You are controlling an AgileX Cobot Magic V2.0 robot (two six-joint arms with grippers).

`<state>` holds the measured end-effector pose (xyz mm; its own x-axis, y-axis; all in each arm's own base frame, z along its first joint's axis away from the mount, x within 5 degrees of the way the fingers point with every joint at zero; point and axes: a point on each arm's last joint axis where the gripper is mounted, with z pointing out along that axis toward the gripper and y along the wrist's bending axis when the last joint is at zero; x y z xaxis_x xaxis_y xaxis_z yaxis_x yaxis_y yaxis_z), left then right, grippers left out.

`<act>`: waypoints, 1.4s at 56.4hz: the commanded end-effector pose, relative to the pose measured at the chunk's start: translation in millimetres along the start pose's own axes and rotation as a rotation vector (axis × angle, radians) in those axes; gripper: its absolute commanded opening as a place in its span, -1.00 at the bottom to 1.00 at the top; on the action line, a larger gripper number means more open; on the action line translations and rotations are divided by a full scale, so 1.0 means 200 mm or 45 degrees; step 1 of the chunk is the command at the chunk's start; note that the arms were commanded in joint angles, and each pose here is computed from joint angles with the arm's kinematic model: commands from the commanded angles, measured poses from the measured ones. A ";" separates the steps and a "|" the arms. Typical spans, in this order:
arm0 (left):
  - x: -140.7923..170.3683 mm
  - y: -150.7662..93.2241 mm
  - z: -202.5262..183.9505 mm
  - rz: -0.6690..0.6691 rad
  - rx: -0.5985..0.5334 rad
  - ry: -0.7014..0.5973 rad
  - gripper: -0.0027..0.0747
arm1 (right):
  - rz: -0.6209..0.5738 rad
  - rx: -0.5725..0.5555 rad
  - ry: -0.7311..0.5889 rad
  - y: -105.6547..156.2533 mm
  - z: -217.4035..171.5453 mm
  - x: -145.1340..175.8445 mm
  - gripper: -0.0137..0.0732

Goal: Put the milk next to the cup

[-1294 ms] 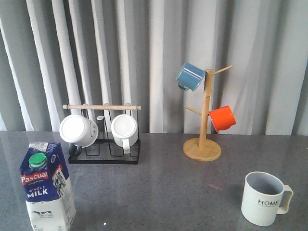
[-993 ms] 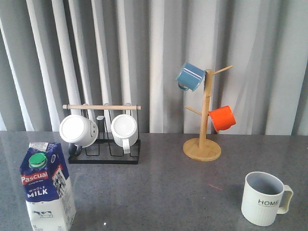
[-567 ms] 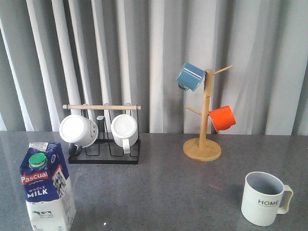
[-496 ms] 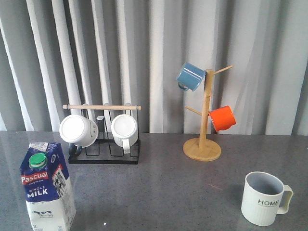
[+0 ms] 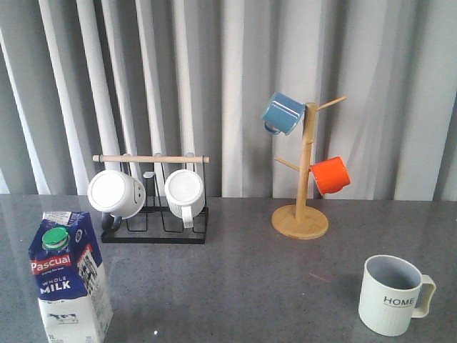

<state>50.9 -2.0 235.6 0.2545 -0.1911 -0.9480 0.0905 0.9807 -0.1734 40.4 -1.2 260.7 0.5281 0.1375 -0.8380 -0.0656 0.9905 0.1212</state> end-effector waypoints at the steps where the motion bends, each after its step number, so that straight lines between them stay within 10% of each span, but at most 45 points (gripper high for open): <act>1: -0.32 -0.05 -0.01 -0.031 0.058 -0.418 -0.95 | -0.003 -0.030 -0.267 0.04 0.08 -0.27 -0.70; 9: -0.61 -0.11 0.19 0.158 0.024 -0.334 -0.95 | -0.079 -0.003 0.212 0.05 0.38 -0.27 -0.70; 25: -0.47 -0.09 0.76 0.044 -0.036 0.167 -0.95 | -0.070 0.053 0.689 0.02 0.69 0.01 -0.70; 43: -0.35 -0.07 0.85 0.114 -0.050 0.365 -0.78 | -0.183 0.025 0.796 0.01 0.72 0.11 -0.39; 60: -0.42 -0.09 0.94 0.234 -0.028 0.431 0.32 | -0.230 0.014 0.798 0.00 0.73 0.11 0.66; 79: -0.42 -0.09 0.95 0.233 -0.028 0.415 0.63 | -0.272 0.001 0.825 0.00 0.72 0.11 0.65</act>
<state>211.3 -10.8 347.7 -0.1812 0.0161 -0.9833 0.0536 0.9985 0.0065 171.9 1.9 299.8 -0.1884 -0.0685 -0.9797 -0.0242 0.9976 -0.0651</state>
